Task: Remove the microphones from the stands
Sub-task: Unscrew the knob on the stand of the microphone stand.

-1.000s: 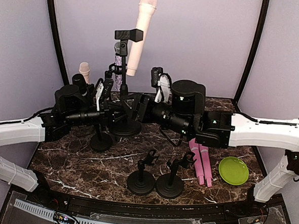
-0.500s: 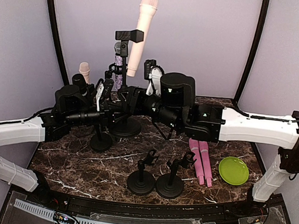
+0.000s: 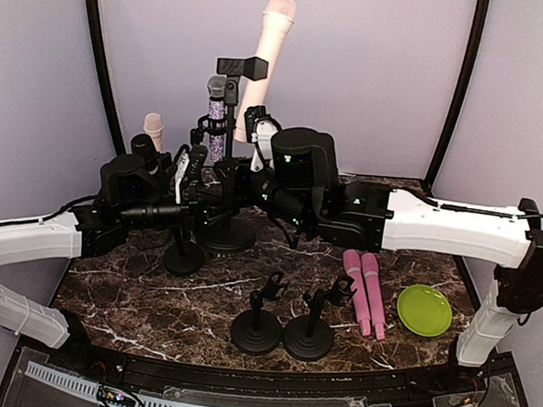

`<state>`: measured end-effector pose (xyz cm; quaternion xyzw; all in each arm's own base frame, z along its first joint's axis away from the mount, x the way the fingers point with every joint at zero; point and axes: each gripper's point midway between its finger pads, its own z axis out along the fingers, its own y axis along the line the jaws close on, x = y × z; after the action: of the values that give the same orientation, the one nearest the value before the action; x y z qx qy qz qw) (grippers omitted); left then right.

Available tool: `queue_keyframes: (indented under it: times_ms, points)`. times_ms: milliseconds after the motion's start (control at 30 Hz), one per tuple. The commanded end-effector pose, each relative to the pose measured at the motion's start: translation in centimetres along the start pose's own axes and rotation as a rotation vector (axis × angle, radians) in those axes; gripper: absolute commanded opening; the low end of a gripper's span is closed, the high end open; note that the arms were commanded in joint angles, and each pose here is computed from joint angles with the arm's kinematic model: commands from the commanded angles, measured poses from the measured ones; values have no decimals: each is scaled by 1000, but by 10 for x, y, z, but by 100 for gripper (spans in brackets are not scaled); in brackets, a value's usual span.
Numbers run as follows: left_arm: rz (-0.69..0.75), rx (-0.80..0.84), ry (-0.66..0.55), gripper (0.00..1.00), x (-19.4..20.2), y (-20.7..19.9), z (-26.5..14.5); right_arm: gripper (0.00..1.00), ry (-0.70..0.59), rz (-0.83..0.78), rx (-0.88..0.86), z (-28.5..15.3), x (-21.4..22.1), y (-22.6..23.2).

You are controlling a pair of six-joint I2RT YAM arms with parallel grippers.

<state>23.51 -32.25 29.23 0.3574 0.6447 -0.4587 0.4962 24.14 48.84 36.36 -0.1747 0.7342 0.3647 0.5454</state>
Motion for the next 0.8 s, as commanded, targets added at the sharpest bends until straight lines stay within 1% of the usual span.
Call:
queue_keyframes:
  times_ms: [0,133,267,400,500,667,767]
  points:
    - [84,51,-122,0,-44,-17,-7,20,-52,11,-17,-8,-22,5]
    - [84,78,-115,0,-45,-21,-6,9,-60,-5,-91,-19,-30,9]
    - [89,157,-105,0,-44,-34,-5,6,-46,-10,-246,-36,-34,19]
    - [109,265,-105,0,-45,-52,-7,5,-58,18,-436,-64,-48,30]
    - [124,334,-88,0,-46,-63,-9,5,-29,20,-551,-79,-52,40]
    - [121,380,-86,0,-45,-69,-10,5,37,-7,-631,-91,-51,52]
    - [113,405,-84,0,-45,-73,-10,5,62,-11,-639,-91,-47,52]
